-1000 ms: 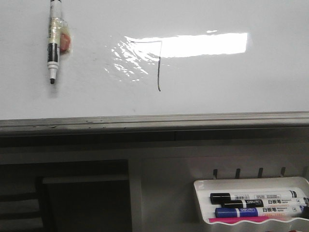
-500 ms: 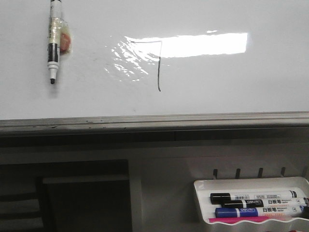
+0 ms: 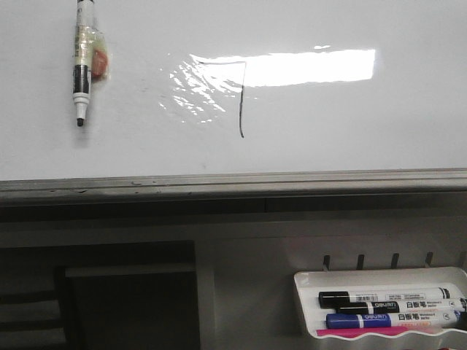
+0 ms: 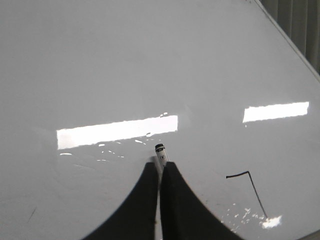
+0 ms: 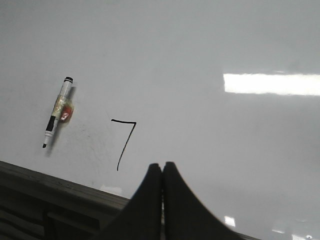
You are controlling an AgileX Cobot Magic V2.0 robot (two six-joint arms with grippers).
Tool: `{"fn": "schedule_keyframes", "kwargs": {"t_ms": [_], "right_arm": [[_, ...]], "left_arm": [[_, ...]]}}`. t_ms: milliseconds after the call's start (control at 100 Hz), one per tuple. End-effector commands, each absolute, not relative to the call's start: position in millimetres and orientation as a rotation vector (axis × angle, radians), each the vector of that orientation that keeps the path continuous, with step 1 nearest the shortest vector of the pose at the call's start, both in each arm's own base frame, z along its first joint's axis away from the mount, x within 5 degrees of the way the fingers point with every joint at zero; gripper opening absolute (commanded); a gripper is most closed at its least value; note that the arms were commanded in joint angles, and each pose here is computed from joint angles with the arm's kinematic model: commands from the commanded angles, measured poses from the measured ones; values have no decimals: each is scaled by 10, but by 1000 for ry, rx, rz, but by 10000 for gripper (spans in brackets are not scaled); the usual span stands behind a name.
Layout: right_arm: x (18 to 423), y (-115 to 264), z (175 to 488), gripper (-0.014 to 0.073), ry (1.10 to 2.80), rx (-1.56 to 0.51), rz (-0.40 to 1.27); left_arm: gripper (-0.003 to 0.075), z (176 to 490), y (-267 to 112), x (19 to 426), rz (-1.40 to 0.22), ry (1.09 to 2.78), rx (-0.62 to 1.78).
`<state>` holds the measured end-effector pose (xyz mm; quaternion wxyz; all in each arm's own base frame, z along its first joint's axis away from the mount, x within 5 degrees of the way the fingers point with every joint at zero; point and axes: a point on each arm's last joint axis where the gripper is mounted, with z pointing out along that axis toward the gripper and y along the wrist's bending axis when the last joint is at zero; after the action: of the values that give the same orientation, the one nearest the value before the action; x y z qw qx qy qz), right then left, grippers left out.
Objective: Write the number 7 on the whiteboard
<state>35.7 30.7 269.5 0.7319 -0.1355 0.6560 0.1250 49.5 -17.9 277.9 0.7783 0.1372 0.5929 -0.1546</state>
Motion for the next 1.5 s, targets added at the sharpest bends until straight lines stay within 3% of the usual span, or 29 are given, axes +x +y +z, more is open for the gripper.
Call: {"fn": "schedule_keyframes", "kwargs": {"t_ms": [0,710,1489], "right_arm": [[357,271,2809,-64,1404,-242,261],[357,271,2809,-64,1404,-242,261],[357,271,2809,-64,1404,-242,261]], "left_arm": [[-20,2789,-207,562,-322,1299,270],[-20,2085,9,573,43,1438,16],[-20,2067,44,545,49,1443,-70]]}}
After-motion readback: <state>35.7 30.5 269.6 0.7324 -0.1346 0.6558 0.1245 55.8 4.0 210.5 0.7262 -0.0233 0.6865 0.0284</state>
